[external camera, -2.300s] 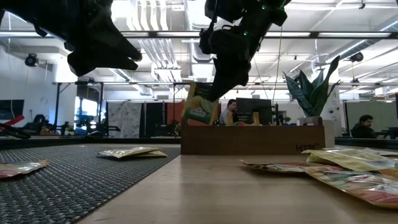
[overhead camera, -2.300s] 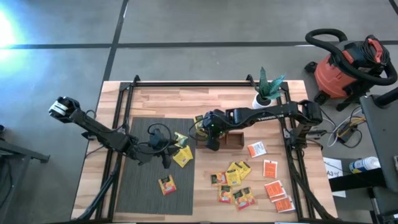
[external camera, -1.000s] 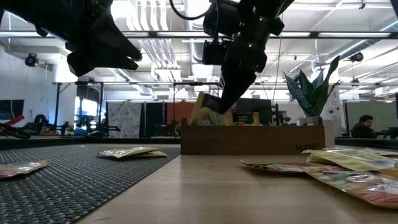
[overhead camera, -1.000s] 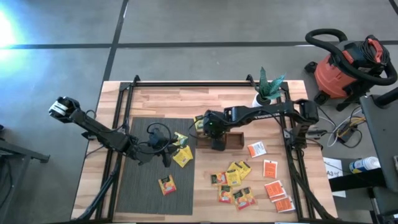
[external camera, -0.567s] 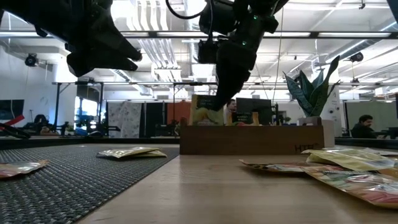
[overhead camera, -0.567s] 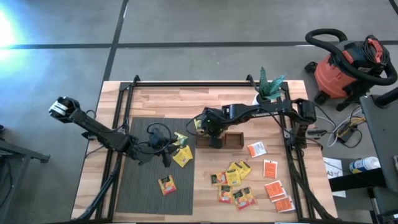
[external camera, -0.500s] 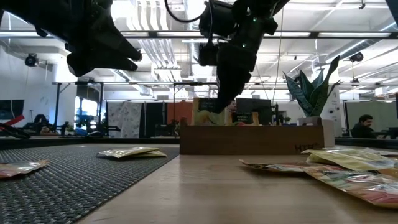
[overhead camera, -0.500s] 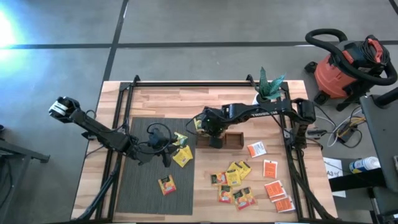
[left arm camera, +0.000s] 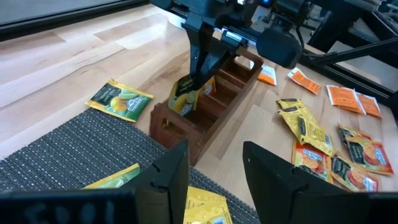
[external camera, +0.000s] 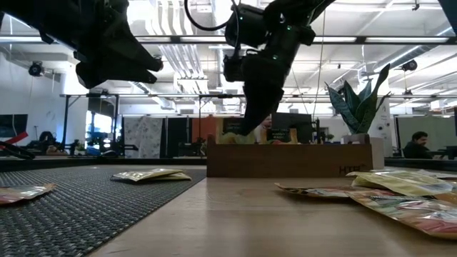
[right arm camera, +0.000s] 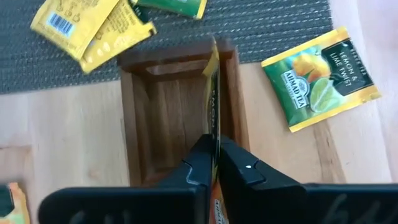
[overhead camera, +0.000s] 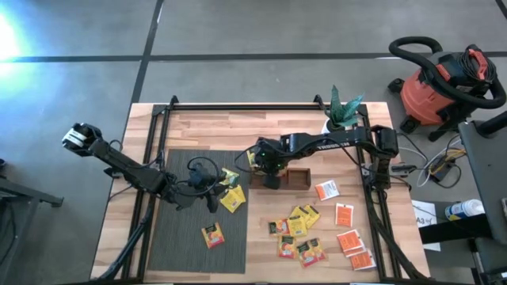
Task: Pick & Place Tea
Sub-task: Put the yellow tea bag into the middle section of the wooden organizer
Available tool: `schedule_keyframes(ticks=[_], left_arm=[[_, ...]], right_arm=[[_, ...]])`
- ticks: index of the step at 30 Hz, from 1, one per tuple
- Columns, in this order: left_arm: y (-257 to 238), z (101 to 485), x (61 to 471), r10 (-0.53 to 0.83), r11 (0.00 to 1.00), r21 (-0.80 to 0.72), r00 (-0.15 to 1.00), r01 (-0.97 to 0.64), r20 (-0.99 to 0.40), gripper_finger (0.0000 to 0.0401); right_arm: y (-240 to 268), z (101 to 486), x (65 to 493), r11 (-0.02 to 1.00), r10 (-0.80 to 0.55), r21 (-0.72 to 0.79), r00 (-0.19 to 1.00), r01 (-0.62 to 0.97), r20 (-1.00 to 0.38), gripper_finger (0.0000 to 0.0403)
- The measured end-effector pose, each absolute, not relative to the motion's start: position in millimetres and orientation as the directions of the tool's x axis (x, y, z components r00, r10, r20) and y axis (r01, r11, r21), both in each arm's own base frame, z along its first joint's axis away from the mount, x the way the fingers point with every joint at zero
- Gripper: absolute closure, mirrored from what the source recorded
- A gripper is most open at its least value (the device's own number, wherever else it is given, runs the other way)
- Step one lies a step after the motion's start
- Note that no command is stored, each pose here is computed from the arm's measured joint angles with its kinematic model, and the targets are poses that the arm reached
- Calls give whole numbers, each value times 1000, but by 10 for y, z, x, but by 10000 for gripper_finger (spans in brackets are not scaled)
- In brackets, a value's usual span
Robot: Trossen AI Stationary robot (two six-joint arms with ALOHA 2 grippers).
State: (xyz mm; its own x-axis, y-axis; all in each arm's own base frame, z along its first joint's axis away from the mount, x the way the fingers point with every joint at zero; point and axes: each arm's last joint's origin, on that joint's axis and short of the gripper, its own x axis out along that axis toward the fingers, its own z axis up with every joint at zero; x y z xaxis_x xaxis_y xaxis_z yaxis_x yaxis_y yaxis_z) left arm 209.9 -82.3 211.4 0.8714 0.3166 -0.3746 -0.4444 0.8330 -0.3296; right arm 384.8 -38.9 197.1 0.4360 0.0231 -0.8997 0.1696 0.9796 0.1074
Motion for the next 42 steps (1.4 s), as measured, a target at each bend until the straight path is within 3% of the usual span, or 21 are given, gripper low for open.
schedule_keyframes(ticks=[13, 19, 26, 33, 37, 42], left_arm=[[-822, 2114, 2100, 316, 830, -336, 871, -446, -375, 256], [-710, 2089, 2165, 182, 721, -545, 877, -427, -446, 256], [-193, 2079, 2289, 219, 593, -624, 848, -509, -483, 256], [582, 2070, 2233, 284, 413, -699, 812, -583, -510, 256], [912, 2028, 2152, 237, 411, -712, 821, -569, -520, 263], [1199, 1905, 2159, 161, 443, -724, 841, -529, -516, 300]], right_arm=[[-436, 2072, 3864, 965, -134, -3, 483, 262, -865, 262], [-476, 2364, 3813, 943, -148, 54, 558, 328, -816, 241], [-864, 2537, 3739, 734, -178, 274, 565, 622, -805, 257], [-1177, 2518, 3658, 648, -188, 323, 556, 690, -809, 283], [-1344, 2416, 3643, 628, -122, 369, 555, 685, -823, 307], [-1434, 2321, 3659, 597, -102, 388, 547, 702, -831, 349]])
